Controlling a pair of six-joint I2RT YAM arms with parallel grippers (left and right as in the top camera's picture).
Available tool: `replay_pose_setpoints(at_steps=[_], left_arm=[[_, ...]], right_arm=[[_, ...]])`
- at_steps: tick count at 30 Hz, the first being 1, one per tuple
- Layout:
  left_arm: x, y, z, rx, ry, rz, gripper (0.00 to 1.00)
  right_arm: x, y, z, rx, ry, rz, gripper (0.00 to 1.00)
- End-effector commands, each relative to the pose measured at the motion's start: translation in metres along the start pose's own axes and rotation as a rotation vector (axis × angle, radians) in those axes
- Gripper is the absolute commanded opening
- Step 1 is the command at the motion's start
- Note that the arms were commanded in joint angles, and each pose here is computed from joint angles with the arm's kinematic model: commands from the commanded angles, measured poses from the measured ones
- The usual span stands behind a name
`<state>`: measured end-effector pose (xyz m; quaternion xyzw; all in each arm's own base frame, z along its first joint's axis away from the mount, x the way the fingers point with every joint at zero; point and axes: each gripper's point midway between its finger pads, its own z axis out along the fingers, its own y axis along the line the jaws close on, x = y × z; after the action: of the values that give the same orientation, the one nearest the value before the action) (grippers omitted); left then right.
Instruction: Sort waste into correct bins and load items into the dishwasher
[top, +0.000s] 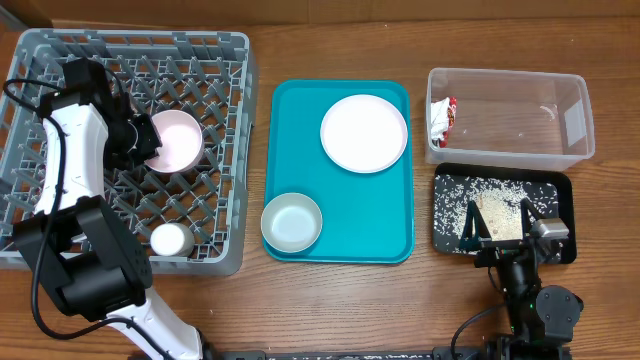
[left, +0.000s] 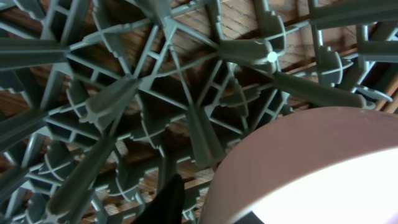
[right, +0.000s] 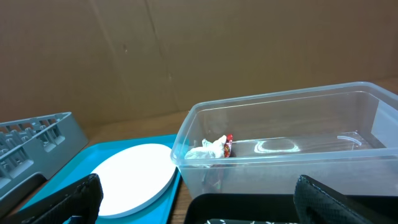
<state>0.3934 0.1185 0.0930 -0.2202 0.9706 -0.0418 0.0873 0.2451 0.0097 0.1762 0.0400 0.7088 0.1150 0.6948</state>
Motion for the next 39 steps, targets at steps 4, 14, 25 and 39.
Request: replay_pose_setpoints(at_steps=[4,14,25,39], left_arm=[[-0.013,-0.009,-0.036,0.031,-0.077,0.017,0.42],[-0.002,-0.007,-0.028,0.022,-0.034,0.016,0.36],[-0.008,-0.006,-0.053,-0.004,-0.062,0.001,0.04],[0.008,-0.058,-0.164,-0.656,-0.418,0.072,0.04]], right_arm=[[0.001,-0.002,0.0,0.007,-0.009,-0.009,1.0],[0.001,-0.002,0.0,0.007,-0.009,-0.009,1.0],[0.001,-0.002,0.0,0.007,-0.009,-0.009,1.0],[0.001,-0.002,0.0,0.007,-0.009,-0.009,1.0]])
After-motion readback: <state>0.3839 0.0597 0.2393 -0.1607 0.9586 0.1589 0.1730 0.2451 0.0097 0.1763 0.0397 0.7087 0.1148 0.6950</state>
